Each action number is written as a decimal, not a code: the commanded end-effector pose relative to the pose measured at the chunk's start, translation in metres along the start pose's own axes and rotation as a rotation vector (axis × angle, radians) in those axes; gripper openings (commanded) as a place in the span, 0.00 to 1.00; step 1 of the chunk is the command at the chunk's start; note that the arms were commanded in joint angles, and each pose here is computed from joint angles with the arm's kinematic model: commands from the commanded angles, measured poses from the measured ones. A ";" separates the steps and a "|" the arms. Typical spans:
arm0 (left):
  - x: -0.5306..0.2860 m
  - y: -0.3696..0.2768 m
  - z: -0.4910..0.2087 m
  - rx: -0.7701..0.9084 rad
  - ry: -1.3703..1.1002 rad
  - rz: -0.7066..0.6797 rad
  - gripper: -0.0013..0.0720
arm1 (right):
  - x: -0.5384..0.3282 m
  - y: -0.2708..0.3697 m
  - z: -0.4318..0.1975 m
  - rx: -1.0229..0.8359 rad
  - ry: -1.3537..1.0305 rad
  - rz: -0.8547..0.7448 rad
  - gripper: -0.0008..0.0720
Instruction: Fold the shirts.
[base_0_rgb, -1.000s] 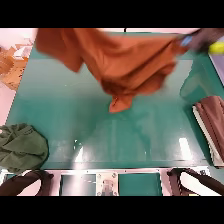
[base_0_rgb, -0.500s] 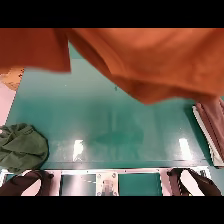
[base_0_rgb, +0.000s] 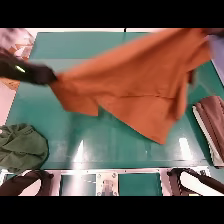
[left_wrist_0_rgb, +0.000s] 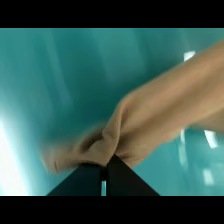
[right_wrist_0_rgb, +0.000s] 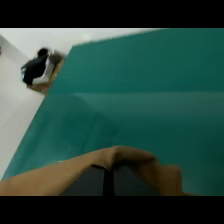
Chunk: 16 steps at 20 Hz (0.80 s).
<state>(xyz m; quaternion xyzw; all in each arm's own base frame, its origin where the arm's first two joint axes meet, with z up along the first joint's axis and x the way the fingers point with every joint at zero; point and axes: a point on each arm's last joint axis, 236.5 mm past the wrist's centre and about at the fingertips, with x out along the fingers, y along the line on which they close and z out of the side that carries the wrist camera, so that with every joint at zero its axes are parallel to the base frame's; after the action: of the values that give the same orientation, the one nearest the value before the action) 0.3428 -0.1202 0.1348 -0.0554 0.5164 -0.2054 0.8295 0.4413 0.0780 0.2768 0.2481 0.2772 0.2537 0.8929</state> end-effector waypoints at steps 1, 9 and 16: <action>0.111 0.032 -0.082 -0.132 0.269 -0.042 0.05 | 0.127 -0.068 -0.119 0.143 0.298 0.009 0.03; 0.202 0.074 -0.048 -0.174 0.303 -0.011 0.05 | 0.221 -0.139 -0.208 0.274 0.491 -0.027 0.04; 0.181 0.064 -0.003 -0.111 0.246 -0.028 0.05 | 0.098 -0.179 -0.150 0.436 0.538 -0.045 0.34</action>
<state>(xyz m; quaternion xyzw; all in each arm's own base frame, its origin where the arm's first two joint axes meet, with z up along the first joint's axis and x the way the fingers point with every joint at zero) 0.4258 -0.1318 -0.0460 -0.0897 0.6217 -0.1833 0.7562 0.5119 0.0873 0.0206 0.3364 0.5125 0.2371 0.7537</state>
